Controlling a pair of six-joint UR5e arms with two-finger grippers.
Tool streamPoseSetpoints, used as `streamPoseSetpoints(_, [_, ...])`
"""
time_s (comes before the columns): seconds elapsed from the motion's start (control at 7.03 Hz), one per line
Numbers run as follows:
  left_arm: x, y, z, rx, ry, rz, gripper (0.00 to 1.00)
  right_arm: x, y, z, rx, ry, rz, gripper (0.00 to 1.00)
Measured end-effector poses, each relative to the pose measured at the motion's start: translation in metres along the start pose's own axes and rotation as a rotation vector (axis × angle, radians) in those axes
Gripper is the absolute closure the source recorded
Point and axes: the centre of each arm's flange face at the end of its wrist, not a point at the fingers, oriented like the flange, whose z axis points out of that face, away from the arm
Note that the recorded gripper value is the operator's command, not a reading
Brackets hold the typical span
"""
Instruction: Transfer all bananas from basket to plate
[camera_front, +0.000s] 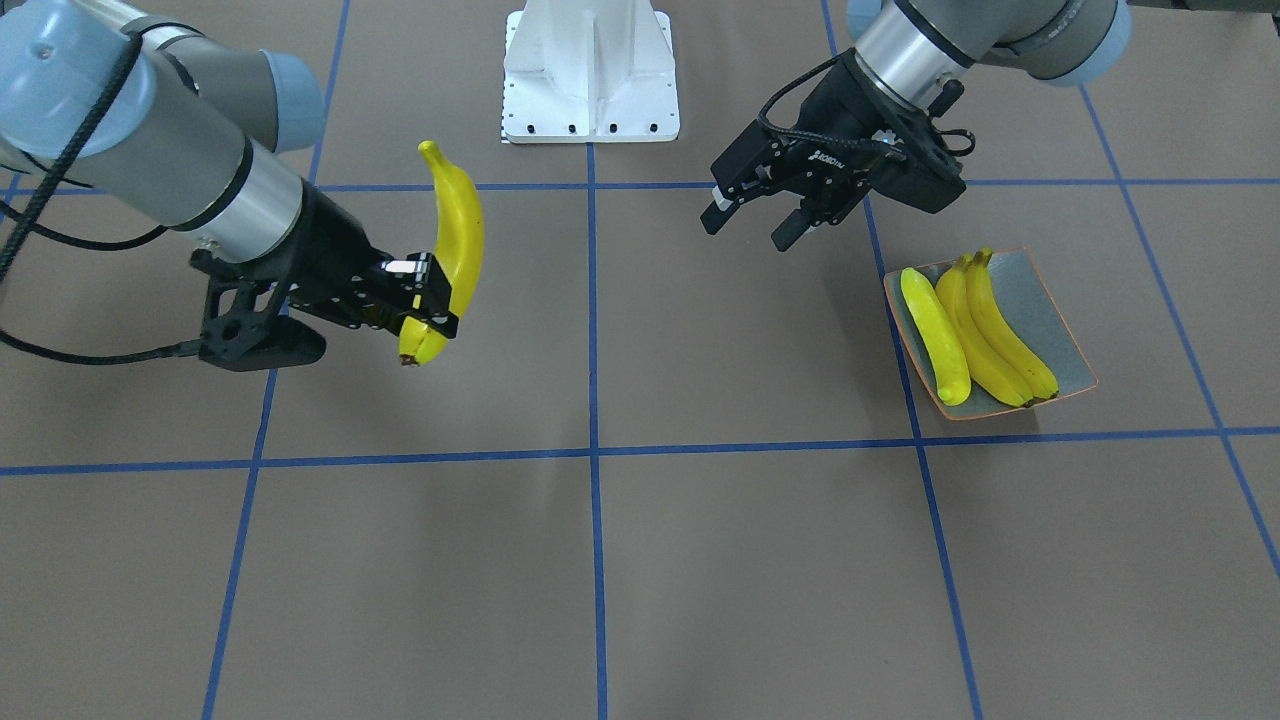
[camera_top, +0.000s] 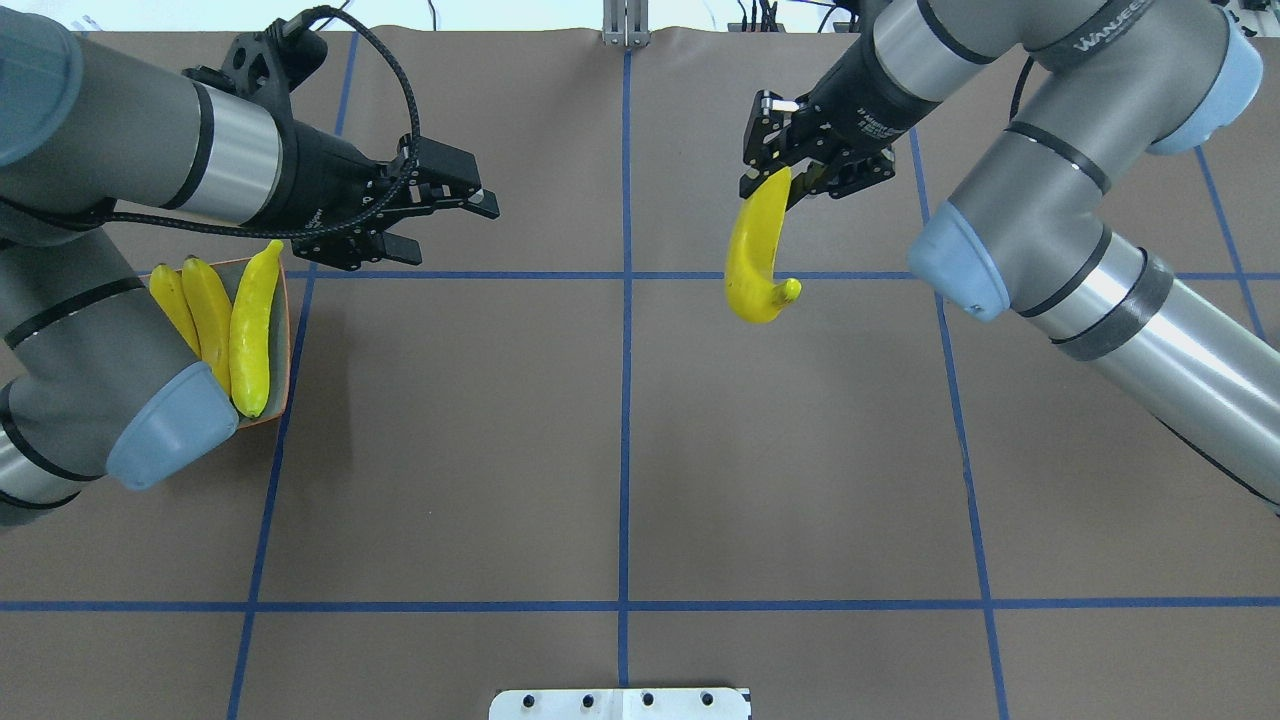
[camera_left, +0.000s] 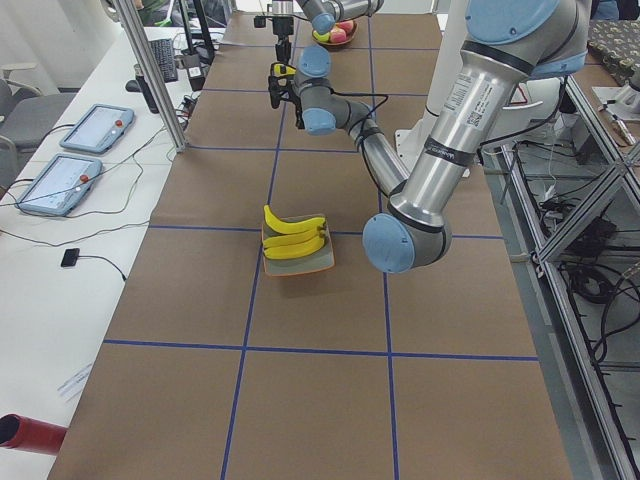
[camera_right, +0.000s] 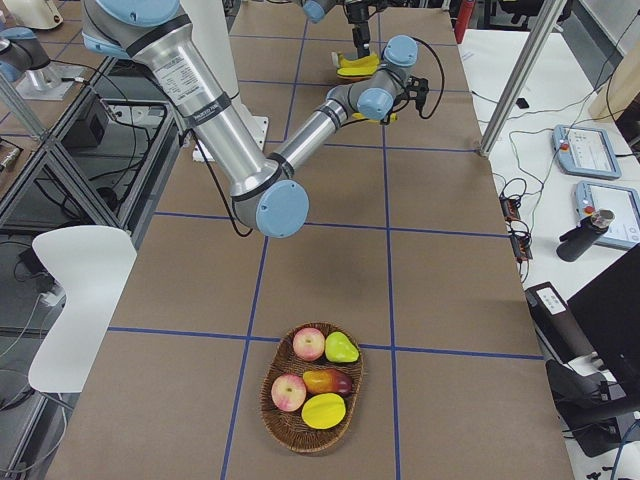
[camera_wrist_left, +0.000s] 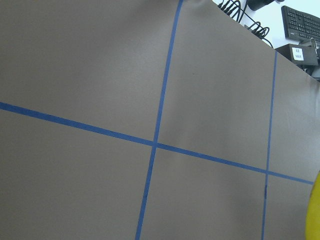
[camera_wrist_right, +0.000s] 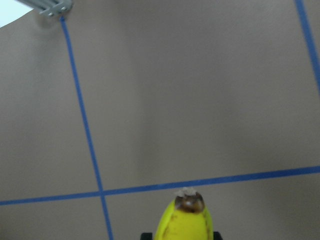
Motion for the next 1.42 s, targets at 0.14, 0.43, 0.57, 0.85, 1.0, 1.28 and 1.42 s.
streamPoseSetpoints(0.14, [0.002, 0.004, -0.001, -0.014, 0.018, 0.012, 0.0, -0.012, 0.012, 0.008, -0.015, -0.018, -0.034, 1.0])
streamPoseSetpoints(0.43, [0.004, 0.01, -0.002, -0.056, 0.045, 0.029, 0.0, -0.024, 0.027, 0.016, -0.032, -0.044, -0.074, 1.0])
streamPoseSetpoints(0.57, [0.004, 0.011, -0.003, -0.064, 0.051, 0.032, 0.0, -0.027, 0.032, 0.017, -0.038, -0.05, -0.083, 1.0])
streamPoseSetpoints(0.85, [0.006, 0.013, -0.002, -0.07, 0.056, 0.032, 0.0, -0.03, 0.038, 0.021, -0.047, -0.055, -0.097, 1.0])
streamPoseSetpoints(1.0, [0.009, 0.014, 0.0, -0.075, 0.059, 0.027, 0.0, -0.032, 0.04, 0.022, -0.048, -0.061, -0.102, 1.0])
streamPoseSetpoints(1.28, [0.026, 0.022, 0.011, -0.098, 0.071, -0.042, 0.0, -0.04, 0.045, 0.028, -0.038, -0.07, -0.112, 1.0])
streamPoseSetpoints(1.42, [0.032, 0.029, 0.017, -0.113, 0.073, -0.086, 0.0, -0.047, 0.046, 0.032, -0.012, -0.066, -0.109, 1.0])
